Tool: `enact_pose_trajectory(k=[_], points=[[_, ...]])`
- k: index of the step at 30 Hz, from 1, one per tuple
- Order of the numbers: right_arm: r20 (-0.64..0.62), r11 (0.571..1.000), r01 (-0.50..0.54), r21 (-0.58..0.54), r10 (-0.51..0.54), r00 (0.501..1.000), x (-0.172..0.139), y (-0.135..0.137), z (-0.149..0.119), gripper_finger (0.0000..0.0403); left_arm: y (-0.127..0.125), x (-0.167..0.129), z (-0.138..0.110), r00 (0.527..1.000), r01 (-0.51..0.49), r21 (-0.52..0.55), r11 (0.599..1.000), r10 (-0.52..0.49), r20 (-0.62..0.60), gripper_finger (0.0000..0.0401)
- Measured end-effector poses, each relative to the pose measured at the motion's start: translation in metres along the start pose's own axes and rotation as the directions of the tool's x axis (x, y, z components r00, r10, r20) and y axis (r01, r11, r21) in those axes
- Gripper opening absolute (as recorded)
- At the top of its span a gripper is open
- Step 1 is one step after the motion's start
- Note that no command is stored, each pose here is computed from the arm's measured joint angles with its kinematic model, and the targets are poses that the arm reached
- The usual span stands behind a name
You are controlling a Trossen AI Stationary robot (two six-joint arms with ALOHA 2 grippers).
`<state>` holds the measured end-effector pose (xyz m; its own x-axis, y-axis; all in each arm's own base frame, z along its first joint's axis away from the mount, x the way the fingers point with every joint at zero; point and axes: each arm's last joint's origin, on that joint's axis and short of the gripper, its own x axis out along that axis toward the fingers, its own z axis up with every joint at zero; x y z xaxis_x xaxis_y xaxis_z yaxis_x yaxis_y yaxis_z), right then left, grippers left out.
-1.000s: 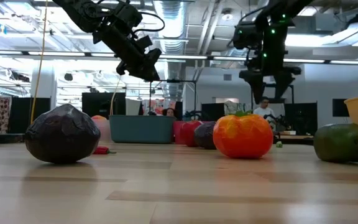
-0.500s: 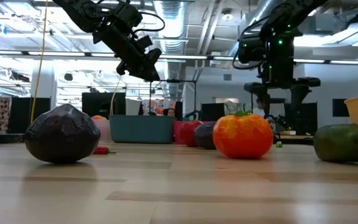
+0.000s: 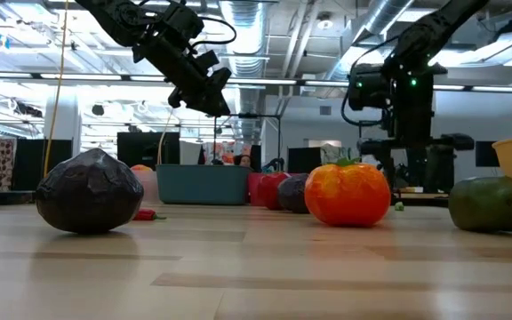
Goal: Sort produce into baskets
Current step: Put the green chili pepper into the blue bin
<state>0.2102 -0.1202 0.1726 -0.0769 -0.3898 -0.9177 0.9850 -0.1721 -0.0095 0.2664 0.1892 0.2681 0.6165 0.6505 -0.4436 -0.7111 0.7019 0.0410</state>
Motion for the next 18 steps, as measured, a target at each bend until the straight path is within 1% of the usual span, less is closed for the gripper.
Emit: enact_pose_trajectory(k=[6,11,18], points=[[0.029,0.997,-0.075,0.036,0.074,0.997,0.017,-0.001,-0.007,0.0316,0.0,0.0,0.0,1.0,0.0,0.0,1.0,0.0,0.0,0.0137],[0.039,0.993,-0.093,0.066,0.091,0.995,0.025,-0.004,-0.009,0.0306,0.0,0.0,0.0,1.0,0.0,0.0,1.0,0.0,0.0,0.0137],[0.054,0.991,-0.109,0.074,0.106,0.993,0.032,-0.007,-0.013,0.0286,0.0,0.0,0.0,1.0,0.0,0.0,1.0,0.0,0.0,0.0137]])
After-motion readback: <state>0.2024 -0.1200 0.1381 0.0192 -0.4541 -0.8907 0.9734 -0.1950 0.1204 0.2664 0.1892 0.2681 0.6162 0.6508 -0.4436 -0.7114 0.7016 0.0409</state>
